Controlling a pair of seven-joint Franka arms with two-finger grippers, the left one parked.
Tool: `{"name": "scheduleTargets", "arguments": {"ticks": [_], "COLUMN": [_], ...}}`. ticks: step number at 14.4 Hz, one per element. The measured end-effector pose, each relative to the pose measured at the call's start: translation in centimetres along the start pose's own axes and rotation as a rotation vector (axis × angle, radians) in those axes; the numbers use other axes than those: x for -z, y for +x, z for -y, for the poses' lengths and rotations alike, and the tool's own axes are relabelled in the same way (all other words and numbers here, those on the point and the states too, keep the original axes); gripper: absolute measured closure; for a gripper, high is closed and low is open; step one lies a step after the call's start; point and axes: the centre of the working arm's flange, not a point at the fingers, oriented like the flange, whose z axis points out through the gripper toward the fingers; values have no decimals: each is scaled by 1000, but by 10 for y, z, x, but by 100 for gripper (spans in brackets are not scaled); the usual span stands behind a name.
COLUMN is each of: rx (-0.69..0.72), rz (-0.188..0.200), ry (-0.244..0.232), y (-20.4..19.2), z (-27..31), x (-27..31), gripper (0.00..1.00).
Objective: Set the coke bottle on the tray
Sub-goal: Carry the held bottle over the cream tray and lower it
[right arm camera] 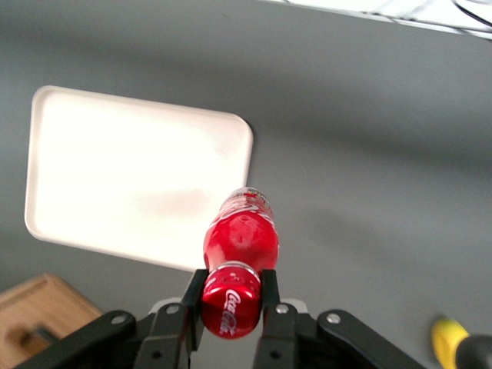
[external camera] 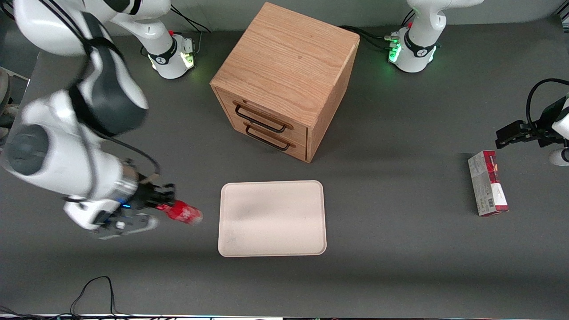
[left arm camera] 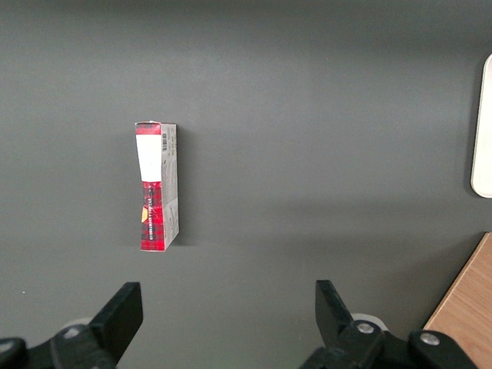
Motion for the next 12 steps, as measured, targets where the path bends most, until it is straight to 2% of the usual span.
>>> {"name": "scheduleTargets", "arguments": {"ticks": [3, 6, 10, 12], "rx": [49, 66, 85, 85], "rz": [-35, -31, -47, -50], "ry": [-40, -35, -73, -74], "y": [18, 22, 25, 25], "z": [43, 60, 57, 57], "x": [-85, -150, -162, -162], "gripper": [68, 68, 68, 56]}}
